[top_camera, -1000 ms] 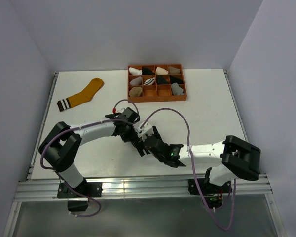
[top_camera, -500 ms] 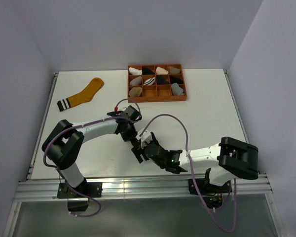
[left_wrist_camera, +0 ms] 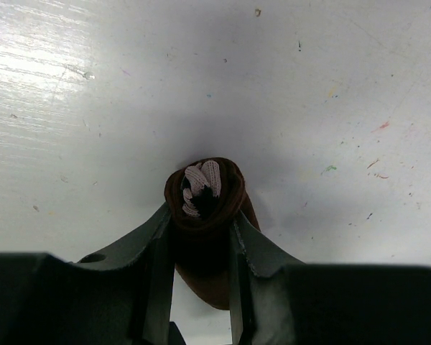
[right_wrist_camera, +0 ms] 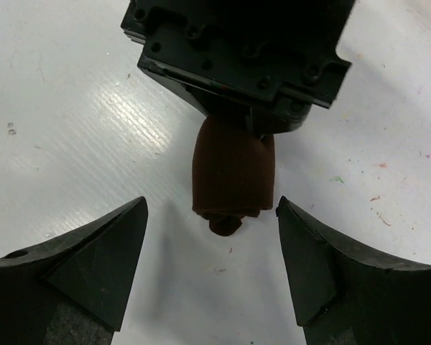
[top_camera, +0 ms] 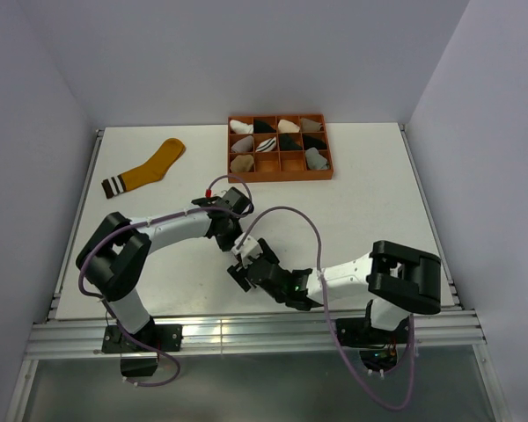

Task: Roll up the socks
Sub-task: Pick up the sock at the center of the board.

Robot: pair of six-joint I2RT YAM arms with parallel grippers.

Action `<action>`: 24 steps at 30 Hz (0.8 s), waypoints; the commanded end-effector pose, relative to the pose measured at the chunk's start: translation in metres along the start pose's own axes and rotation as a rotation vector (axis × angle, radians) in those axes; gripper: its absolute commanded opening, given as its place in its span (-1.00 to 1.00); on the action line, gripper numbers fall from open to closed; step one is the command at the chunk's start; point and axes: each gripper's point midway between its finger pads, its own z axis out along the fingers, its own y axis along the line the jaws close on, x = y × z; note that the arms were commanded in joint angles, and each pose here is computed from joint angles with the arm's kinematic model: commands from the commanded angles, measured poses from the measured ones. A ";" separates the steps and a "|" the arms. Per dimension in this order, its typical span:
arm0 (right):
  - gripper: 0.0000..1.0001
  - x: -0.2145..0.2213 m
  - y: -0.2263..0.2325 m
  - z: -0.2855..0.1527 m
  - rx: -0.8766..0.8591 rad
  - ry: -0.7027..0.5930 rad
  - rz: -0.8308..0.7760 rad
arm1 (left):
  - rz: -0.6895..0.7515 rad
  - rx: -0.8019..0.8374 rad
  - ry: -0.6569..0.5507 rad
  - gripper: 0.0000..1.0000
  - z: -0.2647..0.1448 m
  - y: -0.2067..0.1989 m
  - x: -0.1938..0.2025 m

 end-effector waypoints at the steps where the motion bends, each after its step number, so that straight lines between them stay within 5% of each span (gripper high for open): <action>1: 0.59 -0.026 0.005 0.010 0.031 -0.062 -0.016 | 0.050 -0.113 0.056 -0.99 0.010 0.028 0.016; 24: 0.27 0.013 0.016 0.049 0.067 0.043 -0.101 | 0.048 -0.084 0.087 -0.99 0.012 0.027 0.025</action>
